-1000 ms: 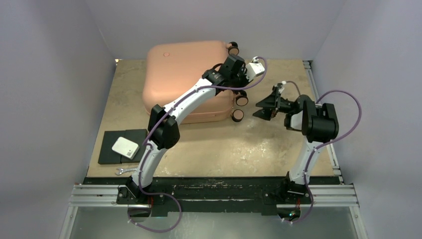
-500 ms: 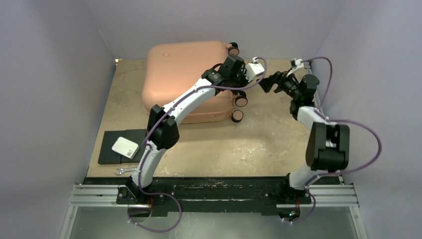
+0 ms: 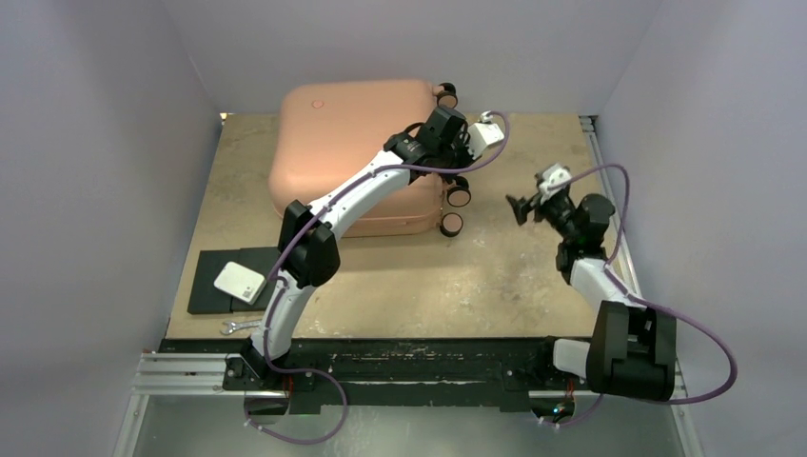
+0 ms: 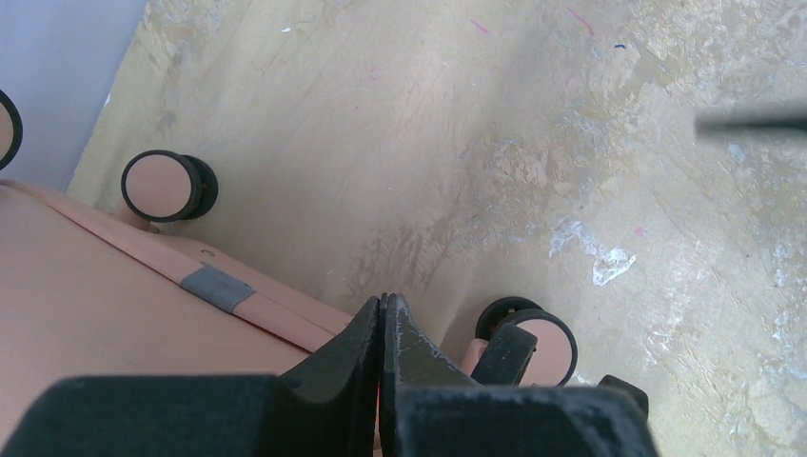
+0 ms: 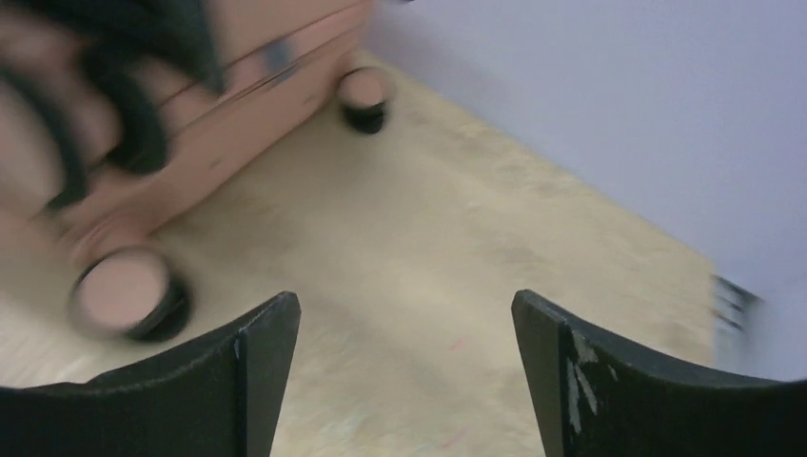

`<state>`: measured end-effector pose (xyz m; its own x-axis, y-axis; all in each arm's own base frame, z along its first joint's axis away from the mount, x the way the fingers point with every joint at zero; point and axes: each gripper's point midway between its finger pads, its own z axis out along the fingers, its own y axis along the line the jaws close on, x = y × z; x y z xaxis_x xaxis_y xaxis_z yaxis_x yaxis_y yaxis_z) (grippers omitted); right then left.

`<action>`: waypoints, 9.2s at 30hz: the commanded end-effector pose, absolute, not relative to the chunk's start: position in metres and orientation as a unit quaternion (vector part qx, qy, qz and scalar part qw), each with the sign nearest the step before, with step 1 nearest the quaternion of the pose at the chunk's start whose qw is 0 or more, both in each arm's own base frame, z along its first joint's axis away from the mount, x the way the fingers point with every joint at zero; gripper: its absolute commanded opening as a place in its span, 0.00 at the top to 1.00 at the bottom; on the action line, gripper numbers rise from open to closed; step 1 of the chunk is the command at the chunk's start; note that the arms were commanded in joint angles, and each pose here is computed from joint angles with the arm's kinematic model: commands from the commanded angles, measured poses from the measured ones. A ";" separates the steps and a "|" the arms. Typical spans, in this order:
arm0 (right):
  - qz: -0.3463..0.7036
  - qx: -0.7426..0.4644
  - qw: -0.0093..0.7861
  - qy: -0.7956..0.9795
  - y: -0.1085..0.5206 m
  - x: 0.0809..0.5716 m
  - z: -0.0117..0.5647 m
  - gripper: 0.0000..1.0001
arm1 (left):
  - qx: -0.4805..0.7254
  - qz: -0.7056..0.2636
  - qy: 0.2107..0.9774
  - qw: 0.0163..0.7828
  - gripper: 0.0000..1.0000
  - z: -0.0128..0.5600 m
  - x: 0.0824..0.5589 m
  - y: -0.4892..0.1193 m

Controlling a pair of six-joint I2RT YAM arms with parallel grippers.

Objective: Pack the luggage
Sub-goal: Zip the luggage at the center of the board.

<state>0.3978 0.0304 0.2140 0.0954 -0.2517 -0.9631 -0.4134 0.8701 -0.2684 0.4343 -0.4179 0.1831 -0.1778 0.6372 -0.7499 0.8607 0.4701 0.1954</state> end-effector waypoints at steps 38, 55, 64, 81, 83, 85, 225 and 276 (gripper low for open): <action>0.354 -0.315 0.693 0.544 0.229 0.332 0.160 0.37 | 0.478 -0.116 0.830 0.261 1.00 0.132 0.406 -0.358; 0.365 -0.299 0.713 0.518 0.241 0.348 0.156 0.63 | 0.477 -0.116 0.832 0.257 1.00 0.130 0.405 -0.356; 0.370 -0.302 0.729 0.491 0.238 0.334 0.165 0.55 | 0.477 -0.114 0.834 0.253 1.00 0.126 0.405 -0.355; 0.386 -0.268 0.734 0.490 0.237 0.343 0.197 0.53 | 0.478 -0.116 0.835 0.248 1.00 0.124 0.402 -0.354; 0.385 -0.271 0.732 0.493 0.239 0.345 0.195 0.55 | 0.478 -0.116 0.835 0.248 1.00 0.124 0.402 -0.354; 0.386 -0.276 0.728 0.495 0.241 0.346 0.192 0.60 | 0.478 -0.117 0.834 0.249 1.00 0.125 0.402 -0.355; 0.402 -0.192 0.671 0.592 0.241 0.420 0.223 1.00 | -0.055 0.038 0.932 0.357 0.31 0.138 0.488 0.095; 0.201 -0.112 0.718 0.657 0.178 0.475 0.201 1.00 | 0.071 -0.022 0.976 0.204 1.00 0.011 0.469 0.069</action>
